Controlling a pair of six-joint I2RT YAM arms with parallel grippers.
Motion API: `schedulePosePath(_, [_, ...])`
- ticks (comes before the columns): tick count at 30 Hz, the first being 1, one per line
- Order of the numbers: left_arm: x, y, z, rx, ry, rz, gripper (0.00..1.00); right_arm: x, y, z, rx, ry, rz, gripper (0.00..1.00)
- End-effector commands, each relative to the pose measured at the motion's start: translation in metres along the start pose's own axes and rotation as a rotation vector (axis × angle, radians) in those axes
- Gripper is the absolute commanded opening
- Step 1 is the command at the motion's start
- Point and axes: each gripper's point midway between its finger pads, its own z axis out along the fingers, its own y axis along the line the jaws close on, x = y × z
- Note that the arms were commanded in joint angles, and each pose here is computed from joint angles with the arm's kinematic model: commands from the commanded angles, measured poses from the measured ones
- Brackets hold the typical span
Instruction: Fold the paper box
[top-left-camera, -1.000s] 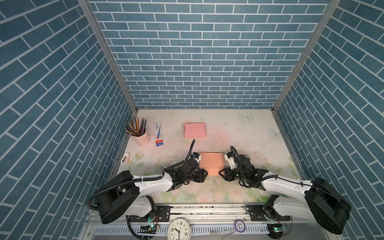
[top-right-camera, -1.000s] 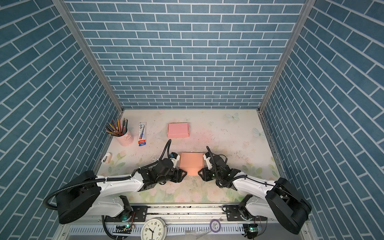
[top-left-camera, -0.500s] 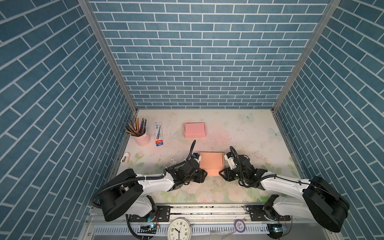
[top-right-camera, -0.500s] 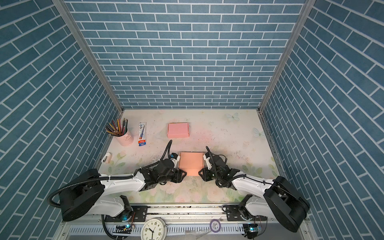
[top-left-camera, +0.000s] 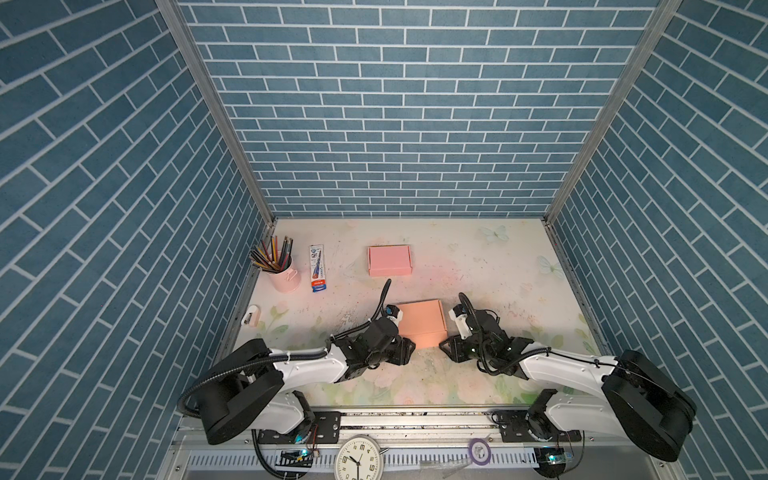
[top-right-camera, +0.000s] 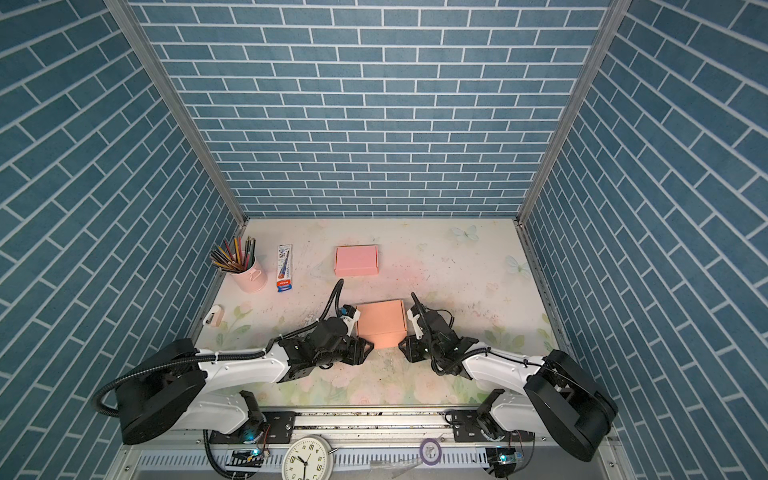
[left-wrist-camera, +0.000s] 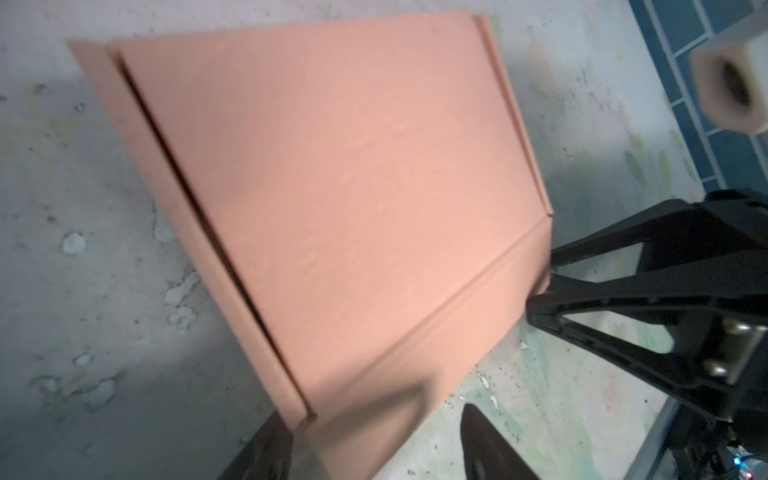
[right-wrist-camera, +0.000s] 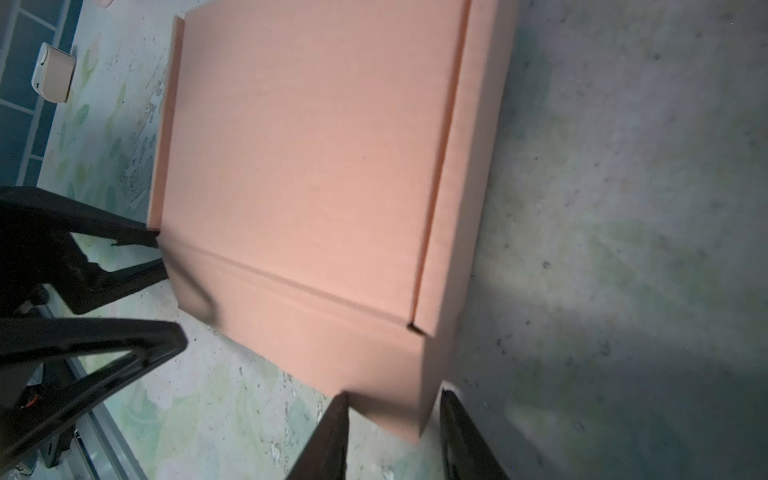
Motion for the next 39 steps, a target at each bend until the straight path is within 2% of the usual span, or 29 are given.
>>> schedulePosePath(1, [0.0, 0.003, -0.006, -0.016, -0.005, 0.015, 0.67, -0.008, 0.0, -0.001, 0.02, -0.015, -0.018, 0.38])
schedulePosePath(9, [-0.001, 0.011, -0.013, -0.041, -0.002, 0.005, 0.67, -0.012, 0.003, -0.003, 0.013, -0.021, -0.028, 0.38])
schedulePosePath(17, [-0.008, 0.007, -0.027, -0.027, -0.026, -0.009, 0.67, -0.007, 0.006, -0.025, 0.002, -0.03, -0.024, 0.5])
schedulePosePath(22, [-0.011, -0.002, -0.034, 0.003, -0.054, -0.036, 0.67, -0.025, 0.002, -0.049, 0.047, -0.129, -0.051, 0.58])
schedulePosePath(25, [-0.011, -0.009, -0.032, 0.011, -0.056, -0.045, 0.67, -0.04, -0.003, -0.053, 0.032, -0.147, -0.049, 0.59])
schedulePosePath(32, [-0.006, -0.014, -0.022, 0.017, -0.056, -0.088, 0.67, -0.065, -0.008, -0.042, 0.026, -0.139, -0.077, 0.6])
schedulePosePath(39, [-0.009, -0.015, -0.015, 0.005, -0.064, -0.091, 0.65, -0.062, -0.011, -0.021, 0.008, -0.072, -0.082, 0.61])
